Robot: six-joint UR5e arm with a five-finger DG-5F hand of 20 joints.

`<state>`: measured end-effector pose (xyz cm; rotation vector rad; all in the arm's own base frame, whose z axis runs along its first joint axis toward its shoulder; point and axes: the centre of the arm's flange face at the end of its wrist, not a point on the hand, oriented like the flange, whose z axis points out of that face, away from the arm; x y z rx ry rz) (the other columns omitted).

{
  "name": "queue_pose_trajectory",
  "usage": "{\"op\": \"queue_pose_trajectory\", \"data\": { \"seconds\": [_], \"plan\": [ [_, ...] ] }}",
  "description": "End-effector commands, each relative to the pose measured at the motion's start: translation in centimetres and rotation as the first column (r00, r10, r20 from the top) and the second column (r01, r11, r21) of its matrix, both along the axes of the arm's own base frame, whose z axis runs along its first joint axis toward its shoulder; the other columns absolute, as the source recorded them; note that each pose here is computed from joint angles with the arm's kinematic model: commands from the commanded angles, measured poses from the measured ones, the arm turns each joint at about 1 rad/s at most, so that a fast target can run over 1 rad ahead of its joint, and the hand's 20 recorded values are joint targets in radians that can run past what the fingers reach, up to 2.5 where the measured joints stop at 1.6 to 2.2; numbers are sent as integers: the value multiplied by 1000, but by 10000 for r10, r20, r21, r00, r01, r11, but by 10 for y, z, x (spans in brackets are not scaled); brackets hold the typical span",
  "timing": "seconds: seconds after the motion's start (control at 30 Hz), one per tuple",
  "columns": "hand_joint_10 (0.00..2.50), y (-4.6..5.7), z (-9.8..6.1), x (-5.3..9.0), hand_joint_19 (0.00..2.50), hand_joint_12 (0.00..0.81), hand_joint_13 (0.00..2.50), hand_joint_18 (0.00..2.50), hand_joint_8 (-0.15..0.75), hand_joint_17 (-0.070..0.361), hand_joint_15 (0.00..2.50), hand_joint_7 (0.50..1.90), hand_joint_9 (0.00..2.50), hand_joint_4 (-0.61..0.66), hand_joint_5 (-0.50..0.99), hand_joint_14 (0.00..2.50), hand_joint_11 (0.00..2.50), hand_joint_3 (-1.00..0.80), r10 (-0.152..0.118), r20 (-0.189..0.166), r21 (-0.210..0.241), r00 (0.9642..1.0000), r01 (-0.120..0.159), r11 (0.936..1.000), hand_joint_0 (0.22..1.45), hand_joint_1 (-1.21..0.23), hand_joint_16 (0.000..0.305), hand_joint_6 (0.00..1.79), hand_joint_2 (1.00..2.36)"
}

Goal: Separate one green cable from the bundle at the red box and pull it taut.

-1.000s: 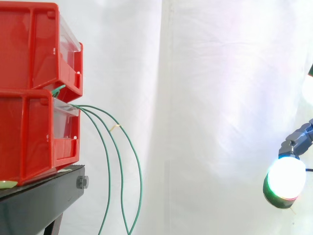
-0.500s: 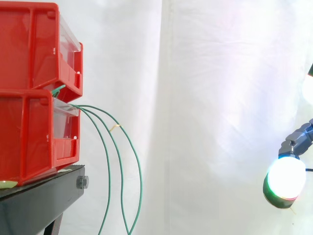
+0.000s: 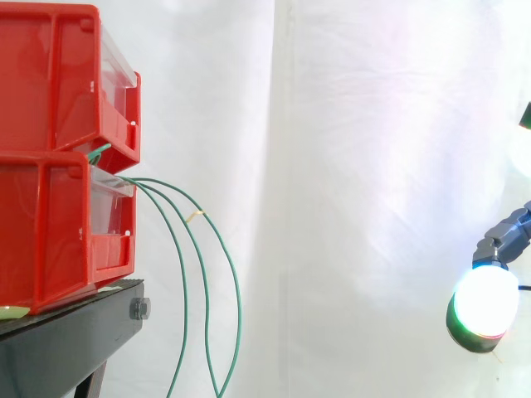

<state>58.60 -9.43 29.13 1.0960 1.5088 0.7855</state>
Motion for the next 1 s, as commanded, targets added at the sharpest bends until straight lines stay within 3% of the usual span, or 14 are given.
{"op": "queue_pose_trajectory", "data": {
  "seconds": [0.0,0.97],
  "plan": [
    [13,0,1,0,712,384,828,703,296,103,489,617,883,227,-225,16,453,-500,-3,17,1,10000,3,10000,535,-344,46,501,1000],
    [13,1,0,0,717,381,807,685,296,99,484,607,857,223,-234,18,446,-500,12,2,0,10000,-12,10000,545,-405,44,501,1000]
  ]
}}
